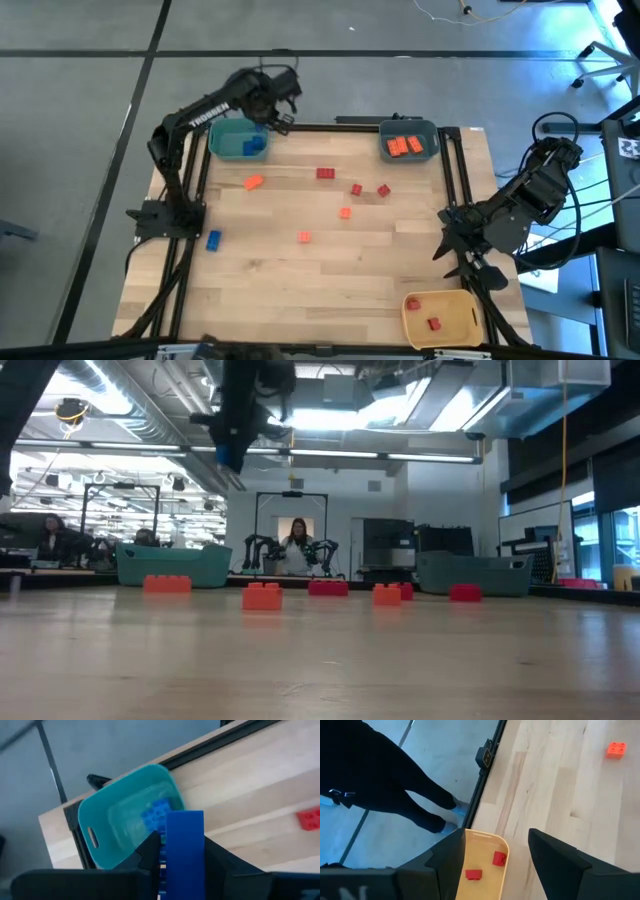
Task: Sort & place blocks by color
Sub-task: Put the blue game piece into the green bin
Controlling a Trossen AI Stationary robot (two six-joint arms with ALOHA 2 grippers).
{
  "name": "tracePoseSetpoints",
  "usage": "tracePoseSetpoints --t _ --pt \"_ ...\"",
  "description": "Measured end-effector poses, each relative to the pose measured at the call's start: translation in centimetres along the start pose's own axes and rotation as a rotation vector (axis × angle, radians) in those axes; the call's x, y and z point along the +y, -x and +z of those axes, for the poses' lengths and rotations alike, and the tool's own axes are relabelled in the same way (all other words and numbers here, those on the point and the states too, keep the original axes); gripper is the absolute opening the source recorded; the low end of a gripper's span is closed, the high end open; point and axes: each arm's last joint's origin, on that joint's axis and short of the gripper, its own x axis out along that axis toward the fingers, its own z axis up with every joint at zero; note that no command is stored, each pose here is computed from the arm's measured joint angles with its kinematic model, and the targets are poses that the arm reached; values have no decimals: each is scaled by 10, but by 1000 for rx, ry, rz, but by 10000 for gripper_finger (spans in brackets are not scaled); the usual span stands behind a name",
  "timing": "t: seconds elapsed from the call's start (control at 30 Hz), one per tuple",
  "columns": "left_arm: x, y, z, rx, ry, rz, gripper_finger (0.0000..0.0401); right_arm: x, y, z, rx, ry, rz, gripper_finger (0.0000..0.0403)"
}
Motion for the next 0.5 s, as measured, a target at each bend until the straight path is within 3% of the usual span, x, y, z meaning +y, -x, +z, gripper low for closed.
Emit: tracePoseSetpoints --t 0.23,0.5 --pt "40 -26 13 113 54 28 80 0 0 0 -3 -23 -5 218" --pt "60 -95 6 232 71 61 80 -2 0 1 -28 3 -51 218"
